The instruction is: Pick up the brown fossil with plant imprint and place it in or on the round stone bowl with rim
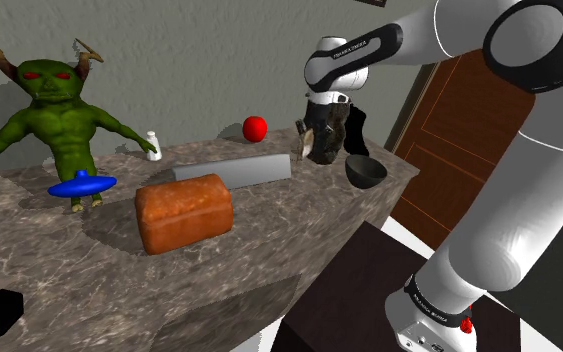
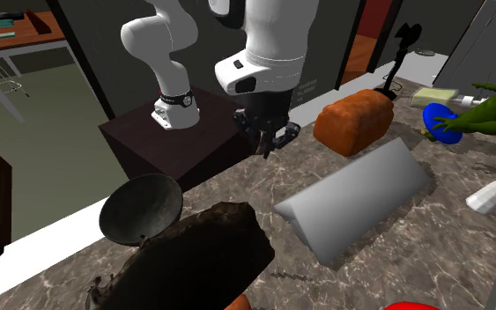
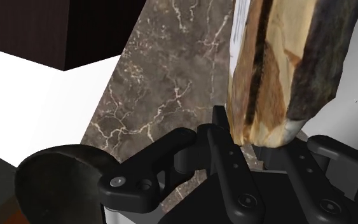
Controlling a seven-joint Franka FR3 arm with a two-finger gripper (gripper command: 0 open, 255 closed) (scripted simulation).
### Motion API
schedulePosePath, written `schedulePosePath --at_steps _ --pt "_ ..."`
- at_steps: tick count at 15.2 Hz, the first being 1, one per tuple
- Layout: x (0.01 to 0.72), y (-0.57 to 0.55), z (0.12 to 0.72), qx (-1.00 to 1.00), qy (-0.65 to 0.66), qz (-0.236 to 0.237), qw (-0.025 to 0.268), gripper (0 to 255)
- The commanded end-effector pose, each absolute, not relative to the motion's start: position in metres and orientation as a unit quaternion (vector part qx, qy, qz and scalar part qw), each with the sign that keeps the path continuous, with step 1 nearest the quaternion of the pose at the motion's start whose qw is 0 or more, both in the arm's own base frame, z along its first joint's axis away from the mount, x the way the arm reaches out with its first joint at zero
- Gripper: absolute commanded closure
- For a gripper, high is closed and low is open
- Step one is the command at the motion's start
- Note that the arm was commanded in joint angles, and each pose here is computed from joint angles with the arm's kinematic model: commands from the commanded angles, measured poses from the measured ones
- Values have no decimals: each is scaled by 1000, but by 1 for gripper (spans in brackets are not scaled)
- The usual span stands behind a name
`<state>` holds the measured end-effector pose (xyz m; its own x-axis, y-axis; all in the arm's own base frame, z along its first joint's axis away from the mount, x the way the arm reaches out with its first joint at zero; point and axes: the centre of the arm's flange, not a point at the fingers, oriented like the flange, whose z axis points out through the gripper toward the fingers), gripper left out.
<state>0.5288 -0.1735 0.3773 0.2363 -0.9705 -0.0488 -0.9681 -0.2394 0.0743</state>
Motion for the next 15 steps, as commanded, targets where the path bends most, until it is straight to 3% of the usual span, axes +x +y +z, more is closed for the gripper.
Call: schedulePosePath --at_steps 1,15 --pt "522 -185 382 786 -616 -42 14 255" --pt "429 -345 388 786 -616 -42 14 255"
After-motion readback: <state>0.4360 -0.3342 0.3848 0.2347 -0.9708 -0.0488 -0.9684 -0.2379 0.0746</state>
